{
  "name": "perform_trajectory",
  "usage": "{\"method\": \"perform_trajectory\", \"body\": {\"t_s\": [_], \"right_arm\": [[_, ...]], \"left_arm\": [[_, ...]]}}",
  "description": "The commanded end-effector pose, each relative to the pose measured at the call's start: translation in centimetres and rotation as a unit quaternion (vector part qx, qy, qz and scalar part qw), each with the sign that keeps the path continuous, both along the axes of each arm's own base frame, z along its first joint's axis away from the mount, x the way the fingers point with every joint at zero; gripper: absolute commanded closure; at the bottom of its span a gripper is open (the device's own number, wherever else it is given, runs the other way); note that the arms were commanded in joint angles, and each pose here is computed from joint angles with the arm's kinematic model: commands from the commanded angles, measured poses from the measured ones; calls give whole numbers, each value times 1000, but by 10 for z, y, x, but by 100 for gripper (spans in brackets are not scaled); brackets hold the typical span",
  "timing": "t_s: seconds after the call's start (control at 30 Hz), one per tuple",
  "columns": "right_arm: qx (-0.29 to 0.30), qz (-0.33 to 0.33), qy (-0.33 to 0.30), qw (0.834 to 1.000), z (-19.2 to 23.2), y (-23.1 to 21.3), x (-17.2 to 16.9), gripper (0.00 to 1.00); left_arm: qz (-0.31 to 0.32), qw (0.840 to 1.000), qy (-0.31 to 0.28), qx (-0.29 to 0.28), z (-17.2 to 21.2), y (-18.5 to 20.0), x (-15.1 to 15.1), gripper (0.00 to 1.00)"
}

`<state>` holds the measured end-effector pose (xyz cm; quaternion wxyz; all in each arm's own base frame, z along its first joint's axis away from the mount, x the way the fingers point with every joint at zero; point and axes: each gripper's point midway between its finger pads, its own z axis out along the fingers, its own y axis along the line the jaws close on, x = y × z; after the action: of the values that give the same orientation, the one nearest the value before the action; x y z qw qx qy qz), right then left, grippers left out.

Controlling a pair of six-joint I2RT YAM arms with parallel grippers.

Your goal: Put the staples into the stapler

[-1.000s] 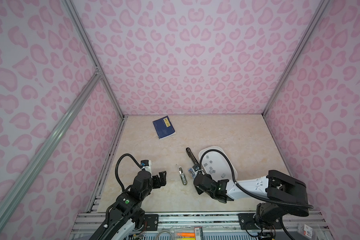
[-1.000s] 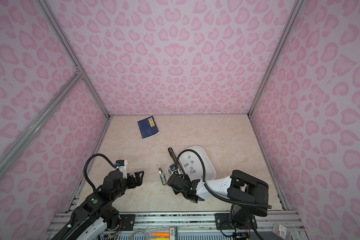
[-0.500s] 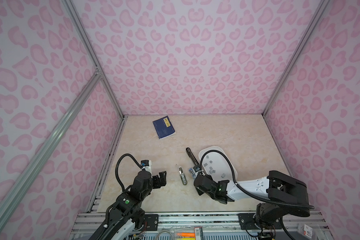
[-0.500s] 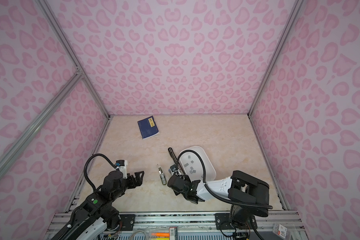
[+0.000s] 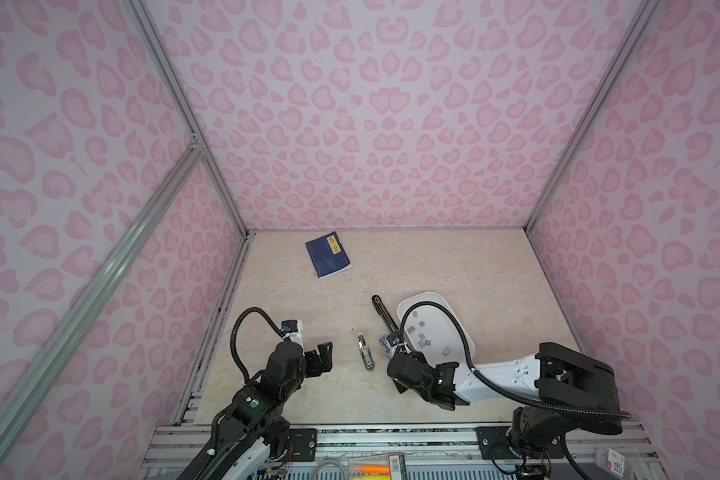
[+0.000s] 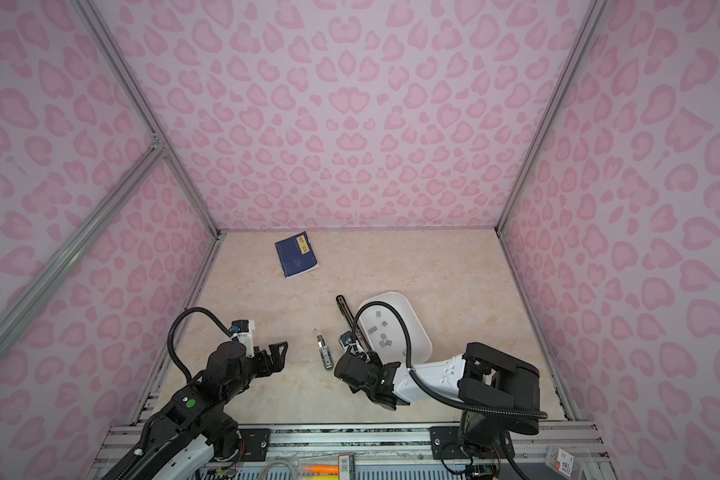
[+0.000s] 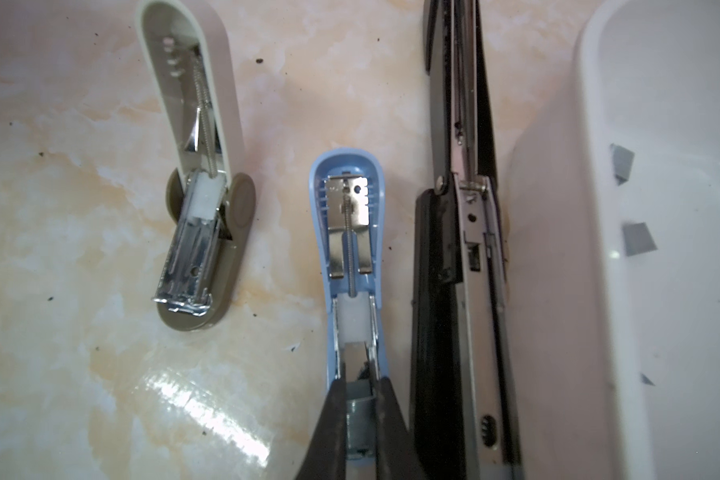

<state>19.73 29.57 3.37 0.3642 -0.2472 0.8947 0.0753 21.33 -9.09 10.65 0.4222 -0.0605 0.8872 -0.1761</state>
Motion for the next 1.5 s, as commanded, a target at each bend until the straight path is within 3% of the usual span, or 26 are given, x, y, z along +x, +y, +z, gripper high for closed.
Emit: {"method": "perform_trajectory", "body": {"t_s": [0.0,0.1,0.37,0.6,0.83,1.07,1.23,1.47], "right_arm": [[-20,-5,8,1000,-8,-9,-4,88],[-22,-4,8,1000,-9,-9,-4,87],[-18,-4,2,1000,-5,-7,-4,71],[-9,0,-13,1000,12,-5,-2,67],[3,-7,-70,998,58,-11,10,66],[35,-85,-94,991,93,-45,55,68],[73,-129,-55,987,82,-65,89,72],[43,-154,-22,987,50,-85,122,70]], "left_arm": [[3,1000,-18,-7,11,-1,5,4],[2,1000,-17,-8,11,-2,4,4],[2,1000,-18,-7,11,-2,4,4],[2,1000,-18,-7,11,-2,4,4],[1,1000,-20,-8,12,-2,4,4],[-1,1000,-21,-10,12,-2,2,4],[-10,999,-26,-18,16,-5,0,4],[0,999,-45,-16,27,-4,8,1]]}}
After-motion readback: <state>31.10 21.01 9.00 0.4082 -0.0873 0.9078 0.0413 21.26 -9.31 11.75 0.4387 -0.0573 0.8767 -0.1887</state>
